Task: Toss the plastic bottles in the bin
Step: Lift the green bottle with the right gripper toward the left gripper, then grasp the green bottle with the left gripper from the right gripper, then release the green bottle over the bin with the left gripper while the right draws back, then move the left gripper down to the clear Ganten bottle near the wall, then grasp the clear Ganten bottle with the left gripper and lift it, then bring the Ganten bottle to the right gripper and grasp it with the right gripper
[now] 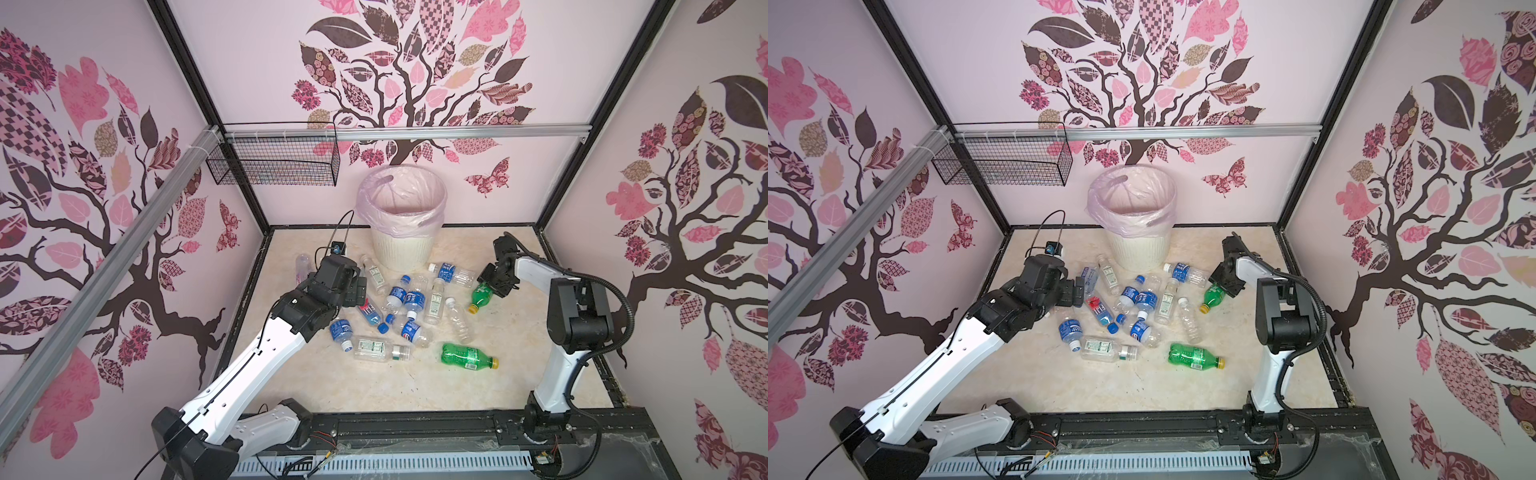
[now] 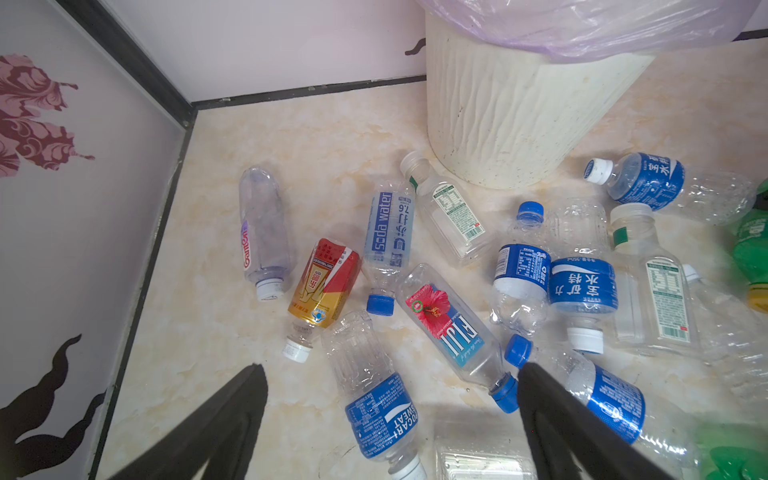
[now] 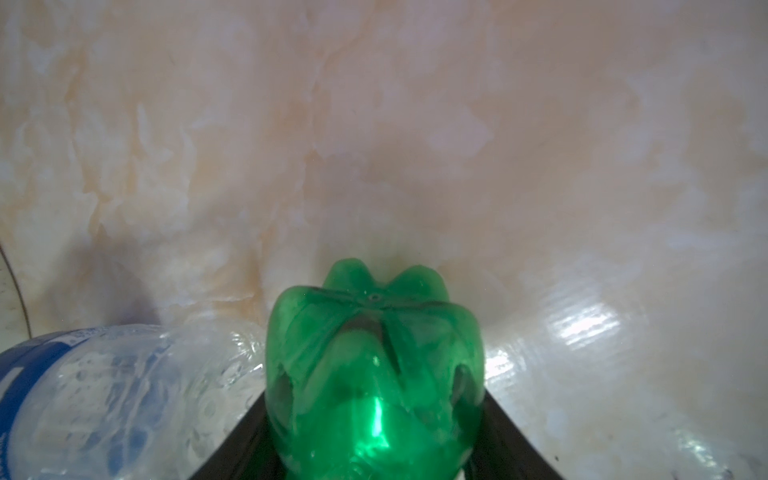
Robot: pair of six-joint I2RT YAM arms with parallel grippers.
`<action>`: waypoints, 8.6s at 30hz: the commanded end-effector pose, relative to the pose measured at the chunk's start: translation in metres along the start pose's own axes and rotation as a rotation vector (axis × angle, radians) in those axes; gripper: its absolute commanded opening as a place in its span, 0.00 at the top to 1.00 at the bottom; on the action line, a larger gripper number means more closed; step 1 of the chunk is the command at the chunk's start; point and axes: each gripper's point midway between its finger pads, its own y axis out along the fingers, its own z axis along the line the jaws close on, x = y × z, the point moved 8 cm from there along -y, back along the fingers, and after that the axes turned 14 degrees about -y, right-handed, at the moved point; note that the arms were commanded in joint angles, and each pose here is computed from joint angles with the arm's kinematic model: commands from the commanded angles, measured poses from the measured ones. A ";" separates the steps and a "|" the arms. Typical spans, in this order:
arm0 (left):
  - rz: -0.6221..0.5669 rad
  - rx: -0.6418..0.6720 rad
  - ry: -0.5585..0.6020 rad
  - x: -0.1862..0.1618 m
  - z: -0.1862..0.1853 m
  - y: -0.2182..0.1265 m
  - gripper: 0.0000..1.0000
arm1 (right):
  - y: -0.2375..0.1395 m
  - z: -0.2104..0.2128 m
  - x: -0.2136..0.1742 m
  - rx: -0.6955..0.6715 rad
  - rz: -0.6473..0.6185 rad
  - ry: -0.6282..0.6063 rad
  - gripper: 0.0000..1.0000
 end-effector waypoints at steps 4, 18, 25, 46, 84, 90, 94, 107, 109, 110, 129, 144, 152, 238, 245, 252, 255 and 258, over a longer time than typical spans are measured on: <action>0.020 -0.114 -0.061 0.010 -0.014 -0.008 0.03 | -0.007 -0.009 -0.014 -0.040 0.021 0.000 0.54; 0.099 -0.276 -0.208 0.024 -0.044 -0.005 0.03 | -0.095 0.011 0.014 0.061 -0.120 -0.004 0.57; 0.228 -0.416 -0.267 0.025 -0.077 0.013 0.03 | -0.142 0.044 0.008 0.177 -0.155 -0.021 0.57; 0.344 -0.634 -0.272 0.015 -0.136 0.025 0.03 | -0.221 0.171 -0.034 0.504 -0.146 -0.249 0.57; 0.420 -0.673 -0.265 0.005 -0.161 0.030 0.75 | -0.225 0.188 -0.054 0.574 -0.126 -0.294 0.42; 0.368 -0.628 -0.259 0.011 -0.151 0.022 0.77 | -0.244 0.185 -0.051 0.587 -0.180 -0.296 0.22; 0.319 -0.586 -0.225 0.023 -0.144 0.012 0.77 | -0.269 0.180 -0.042 0.573 -0.260 -0.326 0.07; -0.084 -0.459 -0.150 0.108 -0.128 -0.035 0.77 | -0.323 0.158 -0.040 0.567 -0.370 -0.347 0.01; -0.162 -0.442 -0.148 0.124 -0.128 -0.037 0.77 | -0.325 0.156 -0.042 0.565 -0.373 -0.353 0.00; -0.194 -0.430 -0.155 0.131 -0.128 -0.035 0.77 | -0.327 0.155 -0.042 0.563 -0.373 -0.352 0.01; -0.187 -0.411 -0.322 0.205 -0.147 0.071 0.03 | -0.324 0.137 -0.064 0.597 -0.329 -0.350 0.01; -0.140 -0.266 -0.109 0.163 -0.141 0.016 0.03 | -0.290 0.125 -0.072 0.593 -0.265 -0.347 0.00; -0.143 -0.041 -0.039 0.133 -0.089 -0.005 0.03 | -0.272 0.123 -0.074 0.535 -0.243 -0.361 0.00; 0.474 0.175 -0.670 0.013 0.173 0.235 0.54 | -0.244 0.243 -0.107 0.644 -0.177 -0.683 0.00; 0.456 0.046 -0.716 0.011 0.151 0.197 0.55 | -0.246 0.249 -0.104 0.674 -0.186 -0.665 0.00; 0.393 -0.064 -0.670 0.023 0.105 0.147 0.55 | -0.264 0.248 -0.099 0.663 -0.206 -0.680 0.00; 0.358 -0.134 -0.624 0.030 0.080 0.123 0.55 | -0.270 0.246 -0.099 0.656 -0.200 -0.699 0.01; 0.347 -0.195 -0.617 0.033 0.061 0.100 0.55 | -0.273 0.242 -0.099 0.648 -0.180 -0.686 0.00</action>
